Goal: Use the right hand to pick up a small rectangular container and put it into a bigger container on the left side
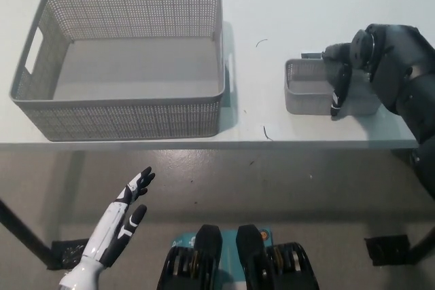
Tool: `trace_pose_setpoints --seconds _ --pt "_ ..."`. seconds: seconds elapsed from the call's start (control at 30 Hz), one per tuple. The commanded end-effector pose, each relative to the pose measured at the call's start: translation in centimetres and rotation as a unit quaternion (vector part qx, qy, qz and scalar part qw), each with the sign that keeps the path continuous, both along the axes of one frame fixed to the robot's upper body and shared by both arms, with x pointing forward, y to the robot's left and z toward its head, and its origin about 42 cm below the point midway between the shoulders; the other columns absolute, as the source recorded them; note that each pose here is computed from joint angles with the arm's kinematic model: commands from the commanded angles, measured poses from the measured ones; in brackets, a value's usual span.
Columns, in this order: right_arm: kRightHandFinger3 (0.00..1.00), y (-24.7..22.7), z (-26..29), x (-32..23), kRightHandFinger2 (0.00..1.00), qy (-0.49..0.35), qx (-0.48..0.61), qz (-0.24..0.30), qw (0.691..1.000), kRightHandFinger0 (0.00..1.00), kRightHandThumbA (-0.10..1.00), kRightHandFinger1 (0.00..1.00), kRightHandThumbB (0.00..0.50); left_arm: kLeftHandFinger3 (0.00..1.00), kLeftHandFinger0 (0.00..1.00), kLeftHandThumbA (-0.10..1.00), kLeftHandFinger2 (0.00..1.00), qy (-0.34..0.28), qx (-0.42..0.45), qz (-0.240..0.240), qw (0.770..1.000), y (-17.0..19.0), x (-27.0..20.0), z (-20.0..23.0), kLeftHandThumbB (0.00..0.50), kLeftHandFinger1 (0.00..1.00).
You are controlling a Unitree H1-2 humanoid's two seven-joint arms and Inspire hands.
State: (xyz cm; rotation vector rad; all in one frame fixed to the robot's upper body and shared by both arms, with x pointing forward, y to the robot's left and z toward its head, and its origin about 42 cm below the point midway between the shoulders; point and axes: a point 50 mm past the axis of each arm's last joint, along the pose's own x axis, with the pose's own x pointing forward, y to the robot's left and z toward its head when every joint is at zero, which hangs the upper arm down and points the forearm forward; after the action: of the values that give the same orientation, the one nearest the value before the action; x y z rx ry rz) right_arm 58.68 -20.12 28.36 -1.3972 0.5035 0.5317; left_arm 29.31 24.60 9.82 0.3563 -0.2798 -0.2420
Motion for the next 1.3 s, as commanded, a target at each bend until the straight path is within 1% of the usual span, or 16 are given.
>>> trace_pose_setpoints --seconds 0.0,0.03,0.07,0.1,0.13,0.17,0.2,0.23,0.27,0.33,0.43,0.57,0.63,0.67,0.97,1.27 --pt "1.0 -0.6 -2.0 -0.1 0.93 -0.132 0.059 -0.035 0.989 0.69 0.43 0.8 0.254 1.0 1.0 1.0 1.0 -0.026 0.008 -0.006 1.0 0.5 0.1 1.2 0.206 1.0" --pt "1.0 -0.6 -1.9 -0.1 0.95 -0.177 0.033 -0.015 0.984 0.75 0.15 0.89 0.192 1.0 1.0 1.0 1.0 -0.027 0.006 -0.007 1.0 0.5 0.2 1.1 0.197 1.0" --pt "1.0 -0.6 -1.7 0.0 0.85 -0.202 0.025 -0.007 0.979 0.7 0.05 0.82 0.158 1.0 1.0 1.0 1.0 -0.027 0.007 -0.007 1.0 0.5 0.2 1.1 0.197 1.0" --pt "0.78 -0.6 -1.3 0.1 0.69 -0.231 0.035 -0.002 0.972 0.59 -0.08 0.67 0.167 1.0 1.0 1.0 1.0 -0.025 0.005 -0.007 1.0 0.6 0.2 1.1 0.196 1.0" --pt "0.7 -0.7 -1.2 0.1 0.65 -0.24 0.04 -0.002 0.97 0.53 -0.1 0.63 0.167 1.0 1.0 1.0 1.0 -0.025 0.004 -0.007 1.0 0.6 0.2 1.1 0.196 1.0" --pt "0.25 -0.9 -0.6 0.2 0.23 -0.253 0.058 -0.004 0.966 0.06 -0.1 0.16 0.17 1.0 1.0 1.0 1.0 -0.026 0.007 -0.006 1.0 0.6 0.3 1.2 0.194 1.0" --pt "0.27 -1.1 0.0 0.3 0.23 -0.266 0.07 -0.005 0.961 0.01 -0.1 0.09 0.163 1.0 1.0 1.0 1.0 -0.026 0.008 -0.005 1.0 0.6 0.3 1.2 0.193 1.0" --pt "0.35 -1.3 0.8 0.5 0.42 -0.282 0.08 -0.008 0.956 0.01 -0.1 0.17 0.161 1.0 1.0 1.0 1.0 -0.025 0.007 -0.004 1.0 0.6 0.4 1.2 0.194 1.0" --pt "0.54 -1.4 1.9 0.8 0.68 -0.297 0.092 -0.005 0.951 0.11 -0.1 0.38 0.159 1.0 1.0 1.0 1.0 -0.025 0.009 -0.004 1.0 0.6 0.4 1.2 0.194 1.0" --pt "0.65 -1.6 4.0 1.1 0.8 -0.328 0.106 0.004 0.939 0.17 -0.1 0.51 0.174 1.0 1.0 1.0 1.0 -0.026 0.012 -0.004 1.0 0.6 0.4 1.2 0.188 1.0" --pt "0.88 -1.5 8.7 1.7 0.84 -0.373 0.148 0.009 0.916 0.05 -0.1 0.48 0.162 1.0 1.0 1.0 1.0 -0.027 0.014 -0.004 1.0 0.7 0.6 1.4 0.183 1.0" --pt "0.95 -1.6 14.9 2.0 0.87 -0.429 0.179 0.012 0.886 0.13 -0.1 0.59 0.14 1.0 1.0 1.0 1.0 -0.026 0.016 -0.006 1.0 0.8 0.9 1.6 0.185 1.0" --pt "0.96 -1.6 17.5 1.9 0.86 -0.452 0.204 0.022 0.868 0.11 -0.1 0.58 0.154 1.0 1.0 1.0 1.0 -0.026 0.017 -0.006 0.999 0.8 1.0 1.7 0.184 1.0" --pt "0.94 -1.3 19.5 1.7 0.8 -0.47 0.216 0.036 0.855 0.06 -0.1 0.49 0.162 1.0 1.0 1.0 1.0 -0.028 0.018 -0.006 0.999 0.8 1.0 1.7 0.177 1.0" --pt "0.96 5.1 28.6 -0.7 0.81 -0.537 0.229 0.119 0.803 0.0 -0.1 0.39 0.193 1.0 1.0 1.0 1.0 -0.024 0.022 -0.008 0.999 1.0 1.0 1.5 0.172 1.0" --pt "0.97 14.8 29.5 -2.3 0.87 -0.518 0.224 0.193 0.803 0.04 -0.1 0.5 0.189 1.0 1.0 1.0 1.0 -0.024 0.019 -0.013 0.999 0.7 1.1 1.4 0.185 1.0"
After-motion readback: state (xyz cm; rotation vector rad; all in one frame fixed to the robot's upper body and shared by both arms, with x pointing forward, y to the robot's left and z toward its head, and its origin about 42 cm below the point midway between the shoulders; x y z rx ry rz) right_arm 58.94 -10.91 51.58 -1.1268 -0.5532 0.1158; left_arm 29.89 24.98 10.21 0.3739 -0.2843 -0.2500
